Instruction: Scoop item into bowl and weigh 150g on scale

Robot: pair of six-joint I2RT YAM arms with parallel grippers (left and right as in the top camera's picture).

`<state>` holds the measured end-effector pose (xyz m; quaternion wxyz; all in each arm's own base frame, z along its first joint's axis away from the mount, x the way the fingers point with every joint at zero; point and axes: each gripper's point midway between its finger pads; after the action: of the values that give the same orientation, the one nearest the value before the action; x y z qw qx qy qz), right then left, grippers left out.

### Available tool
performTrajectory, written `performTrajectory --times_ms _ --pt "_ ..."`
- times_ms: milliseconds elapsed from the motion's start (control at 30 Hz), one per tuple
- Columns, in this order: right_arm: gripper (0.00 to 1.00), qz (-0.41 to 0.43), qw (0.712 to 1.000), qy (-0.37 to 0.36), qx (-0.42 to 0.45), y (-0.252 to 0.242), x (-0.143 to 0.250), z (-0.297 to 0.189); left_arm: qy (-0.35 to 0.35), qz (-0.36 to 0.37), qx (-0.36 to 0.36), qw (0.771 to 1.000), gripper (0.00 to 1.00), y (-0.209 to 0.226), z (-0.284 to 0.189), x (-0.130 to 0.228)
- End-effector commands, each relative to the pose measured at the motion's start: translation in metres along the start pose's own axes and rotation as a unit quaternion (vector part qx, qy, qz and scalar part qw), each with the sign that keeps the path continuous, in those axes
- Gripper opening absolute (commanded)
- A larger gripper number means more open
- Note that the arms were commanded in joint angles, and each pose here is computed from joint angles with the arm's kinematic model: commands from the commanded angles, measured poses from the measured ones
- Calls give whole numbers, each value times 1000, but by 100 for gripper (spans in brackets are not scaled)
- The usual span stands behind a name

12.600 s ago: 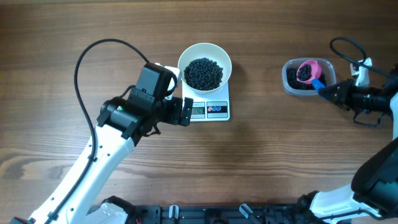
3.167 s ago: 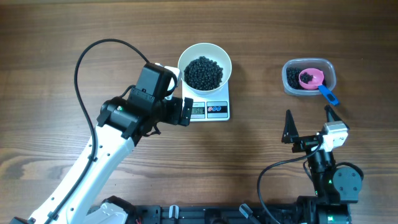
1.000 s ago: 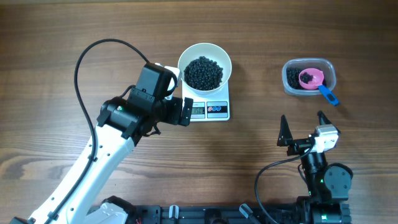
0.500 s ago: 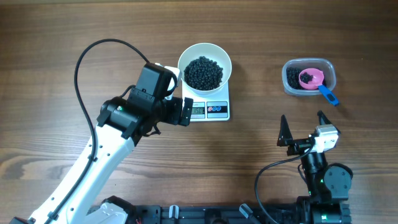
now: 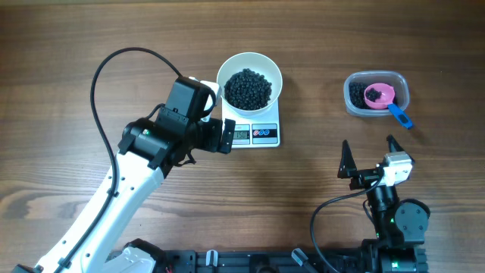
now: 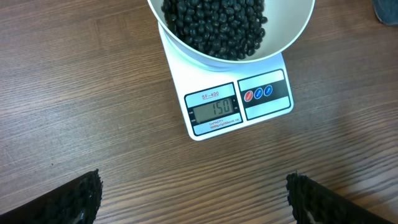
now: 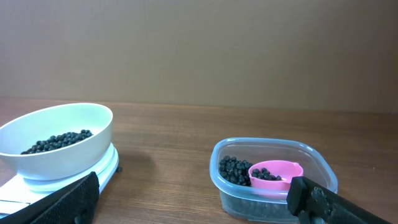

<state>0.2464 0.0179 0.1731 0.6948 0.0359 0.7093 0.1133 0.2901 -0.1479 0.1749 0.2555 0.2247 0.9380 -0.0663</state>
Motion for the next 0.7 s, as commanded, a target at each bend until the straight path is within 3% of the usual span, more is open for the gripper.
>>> performTrajectory --times_ms 0,400,667 --pt "100 -1 1000 -9 3 0 -4 -1 2 -4 -2 1000 100 1 1 0" --pt "100 -1 1000 -9 3 0 -4 -1 -54 -2 -12 998 100 5 -9 -22" --pt "100 -1 1000 -9 3 0 -4 -1 -92 -43 -75 992 100 44 -63 -8"
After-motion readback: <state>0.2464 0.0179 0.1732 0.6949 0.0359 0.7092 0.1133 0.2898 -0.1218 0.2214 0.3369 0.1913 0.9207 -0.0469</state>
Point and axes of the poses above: each gripper's point midway between its finger pads, its own z axis out along the fingers, its own y axis along the line the jaws close on, x = y × z, and after that the axes turned 12 degrees about z, right-handed
